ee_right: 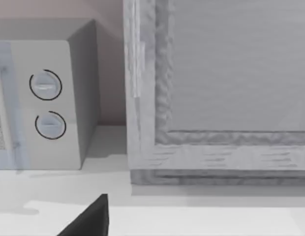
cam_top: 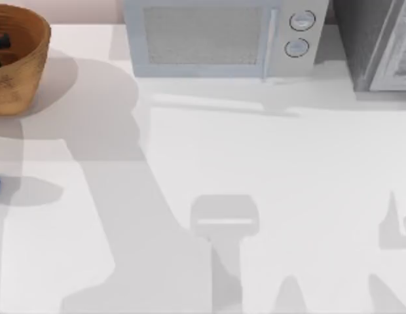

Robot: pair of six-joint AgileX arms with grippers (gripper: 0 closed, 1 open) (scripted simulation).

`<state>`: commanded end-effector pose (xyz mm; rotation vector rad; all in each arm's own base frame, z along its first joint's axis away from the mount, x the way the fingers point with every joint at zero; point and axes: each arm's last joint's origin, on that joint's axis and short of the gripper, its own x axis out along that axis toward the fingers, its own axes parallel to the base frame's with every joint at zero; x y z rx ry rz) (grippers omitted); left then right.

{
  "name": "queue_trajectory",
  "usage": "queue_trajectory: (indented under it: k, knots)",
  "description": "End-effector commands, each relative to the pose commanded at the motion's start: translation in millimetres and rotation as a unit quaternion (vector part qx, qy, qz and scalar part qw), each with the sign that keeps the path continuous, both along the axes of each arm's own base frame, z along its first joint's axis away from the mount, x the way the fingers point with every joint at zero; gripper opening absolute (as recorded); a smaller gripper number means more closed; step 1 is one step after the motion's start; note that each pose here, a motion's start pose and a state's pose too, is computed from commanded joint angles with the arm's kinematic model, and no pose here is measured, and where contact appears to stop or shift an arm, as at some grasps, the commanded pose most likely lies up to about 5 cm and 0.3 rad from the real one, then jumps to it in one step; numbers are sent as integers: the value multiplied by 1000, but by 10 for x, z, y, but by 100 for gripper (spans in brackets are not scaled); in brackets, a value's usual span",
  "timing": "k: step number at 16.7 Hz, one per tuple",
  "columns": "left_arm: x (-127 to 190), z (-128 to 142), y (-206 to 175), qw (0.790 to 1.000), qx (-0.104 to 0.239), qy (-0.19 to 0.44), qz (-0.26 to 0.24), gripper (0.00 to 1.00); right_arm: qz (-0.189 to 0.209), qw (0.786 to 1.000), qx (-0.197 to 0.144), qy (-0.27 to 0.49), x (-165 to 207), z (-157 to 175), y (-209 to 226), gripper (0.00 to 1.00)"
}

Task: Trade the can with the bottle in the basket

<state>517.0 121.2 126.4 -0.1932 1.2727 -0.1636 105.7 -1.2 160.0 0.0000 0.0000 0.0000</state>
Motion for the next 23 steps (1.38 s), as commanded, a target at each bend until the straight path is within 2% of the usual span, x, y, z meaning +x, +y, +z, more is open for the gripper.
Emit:
queue_trajectory:
  k: [2,3,10,11,14,16,19,23]
  knots:
    - [0,0,0,1000,0,0,0,2,0,1000,0,0,0,0,0,100]
    - [0,0,0,1000,0,0,0,0,0,1000,0,0,0,0,0,100]
    - [0,0,0,1000,0,0,0,0,0,1000,0,0,0,0,0,100]
    - [-10,200,-44,1000,0,-18,-4,0,0,1000,0,0,0,0,0,100]
    - [-43,265,-43,1000,4,-20,3,0,0,1000,0,0,0,0,0,100]
    - [-120,423,-62,999,13,-31,13,0,0,1000,0,0,0,0,0,100]
    - [-344,821,-165,997,34,-70,27,0,0,1000,0,0,0,0,0,100]
    - [-973,1543,-437,982,69,-170,41,0,0,1000,0,0,0,0,0,100]
